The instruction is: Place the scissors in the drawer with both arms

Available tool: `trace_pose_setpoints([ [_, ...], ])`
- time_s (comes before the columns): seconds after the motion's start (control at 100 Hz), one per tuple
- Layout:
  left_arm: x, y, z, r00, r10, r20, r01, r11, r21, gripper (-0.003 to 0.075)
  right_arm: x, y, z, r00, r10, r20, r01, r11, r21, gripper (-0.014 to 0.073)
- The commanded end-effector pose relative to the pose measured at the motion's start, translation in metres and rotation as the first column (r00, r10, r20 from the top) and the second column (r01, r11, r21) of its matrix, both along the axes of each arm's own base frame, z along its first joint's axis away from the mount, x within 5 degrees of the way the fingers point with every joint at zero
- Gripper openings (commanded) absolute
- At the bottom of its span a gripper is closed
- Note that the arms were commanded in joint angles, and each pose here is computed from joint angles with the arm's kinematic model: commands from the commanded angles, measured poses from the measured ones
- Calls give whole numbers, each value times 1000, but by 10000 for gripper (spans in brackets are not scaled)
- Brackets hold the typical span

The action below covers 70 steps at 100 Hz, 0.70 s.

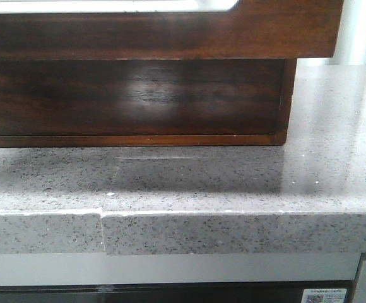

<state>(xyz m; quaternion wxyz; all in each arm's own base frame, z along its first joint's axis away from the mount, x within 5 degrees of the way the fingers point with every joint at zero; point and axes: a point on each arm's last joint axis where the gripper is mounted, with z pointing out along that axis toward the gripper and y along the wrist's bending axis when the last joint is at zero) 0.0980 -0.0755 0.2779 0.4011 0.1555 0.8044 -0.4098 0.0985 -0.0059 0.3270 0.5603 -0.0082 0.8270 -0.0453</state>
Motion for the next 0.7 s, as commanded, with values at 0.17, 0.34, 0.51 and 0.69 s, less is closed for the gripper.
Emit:
trace_pose_setpoints([
  [0.17, -17, 13, 30, 995, 39, 87, -57, 973, 225, 347, 4, -2, 8, 1000, -19, -12, 19, 1000, -6, 514],
  [0.34, -31, 30, 43, 966, 126, 227, -207, 901, 381, 347, 17, -9, 0, 980, -121, -156, 126, 992, 23, 514],
  [0.51, -31, 41, 51, 937, 163, 308, -298, 832, 468, 347, 39, -21, 10, 941, -218, -259, 226, 974, 1, 512],
  [0.69, -30, 41, 53, 932, 159, 325, -304, 831, 466, 347, 64, -49, 18, 864, -357, -354, 372, 928, -28, 512],
])
